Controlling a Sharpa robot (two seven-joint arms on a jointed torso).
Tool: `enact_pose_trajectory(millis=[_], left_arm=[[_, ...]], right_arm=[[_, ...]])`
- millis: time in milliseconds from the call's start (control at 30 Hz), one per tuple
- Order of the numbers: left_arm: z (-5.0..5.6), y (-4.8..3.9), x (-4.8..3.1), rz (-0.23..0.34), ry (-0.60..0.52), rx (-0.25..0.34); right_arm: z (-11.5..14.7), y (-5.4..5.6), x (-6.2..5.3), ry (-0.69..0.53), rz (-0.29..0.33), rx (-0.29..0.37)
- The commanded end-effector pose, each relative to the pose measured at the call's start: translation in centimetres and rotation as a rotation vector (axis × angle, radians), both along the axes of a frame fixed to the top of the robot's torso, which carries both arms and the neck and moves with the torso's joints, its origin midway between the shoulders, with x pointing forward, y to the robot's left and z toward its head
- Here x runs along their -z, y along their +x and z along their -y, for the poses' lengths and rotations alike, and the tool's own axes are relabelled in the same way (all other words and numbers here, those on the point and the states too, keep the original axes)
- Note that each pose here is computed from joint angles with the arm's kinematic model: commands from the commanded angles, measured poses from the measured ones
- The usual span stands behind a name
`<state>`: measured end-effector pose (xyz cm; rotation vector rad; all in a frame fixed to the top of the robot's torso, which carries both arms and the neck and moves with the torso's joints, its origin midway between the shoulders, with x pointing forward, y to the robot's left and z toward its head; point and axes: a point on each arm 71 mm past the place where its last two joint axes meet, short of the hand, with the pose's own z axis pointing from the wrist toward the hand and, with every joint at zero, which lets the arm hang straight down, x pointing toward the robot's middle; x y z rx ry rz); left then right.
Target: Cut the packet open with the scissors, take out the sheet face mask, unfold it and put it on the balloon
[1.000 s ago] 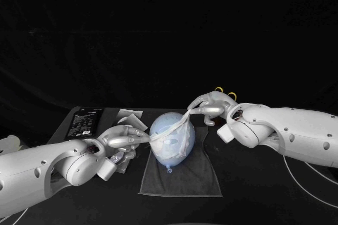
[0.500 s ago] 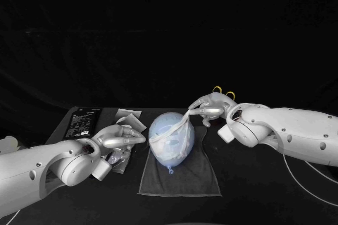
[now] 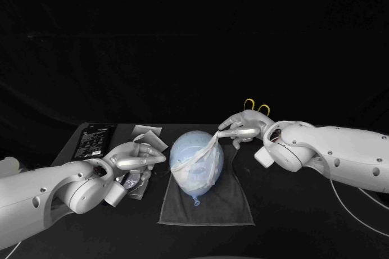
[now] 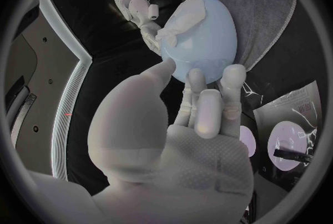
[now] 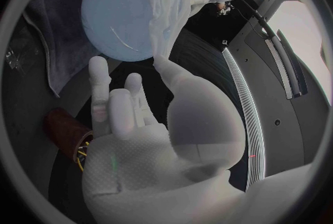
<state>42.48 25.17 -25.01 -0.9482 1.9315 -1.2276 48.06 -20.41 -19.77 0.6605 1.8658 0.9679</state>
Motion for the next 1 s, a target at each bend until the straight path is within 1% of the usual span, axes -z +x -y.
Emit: enact_pose_trajectory(millis=[33, 200, 333, 433, 600, 700, 800, 933, 1000], left_arm=[[0.1, 0.25, -0.52, 0.06, -0.044, -0.022], [0.1, 0.32, -0.82, 0.095, -0.068, -0.03], [0.2, 0.26, -1.04, 0.124, -0.068, -0.021], [0.5, 0.09, -1.15, 0.142, -0.05, 0.002], [1.2, -0.32, -1.31, 0.179, 0.009, 0.051], [1.6, -0.56, -1.41, 0.195, 0.038, 0.065], [1.7, -0.74, -1.53, 0.207, 0.052, 0.07], [1.5, -1.03, -1.7, 0.217, 0.065, 0.074], [1.3, -1.15, -1.74, 0.218, 0.071, 0.081]], right_arm=[[0.4, -0.1, -0.1, -0.009, 0.017, -0.008], [1.5, -0.4, -0.2, 0.001, 0.027, -0.005], [2.4, -0.8, -0.2, -0.003, 0.03, -0.014], [2.8, -1.1, 0.0, -0.018, 0.027, -0.035], [2.8, -1.8, 0.3, -0.071, 0.041, -0.107], [2.7, -2.1, 0.2, -0.085, 0.065, -0.139], [2.5, -2.4, -0.1, -0.077, 0.105, -0.15], [2.1, -2.8, -0.8, -0.049, 0.18, -0.161], [1.9, -3.0, -1.0, -0.042, 0.204, -0.169]])
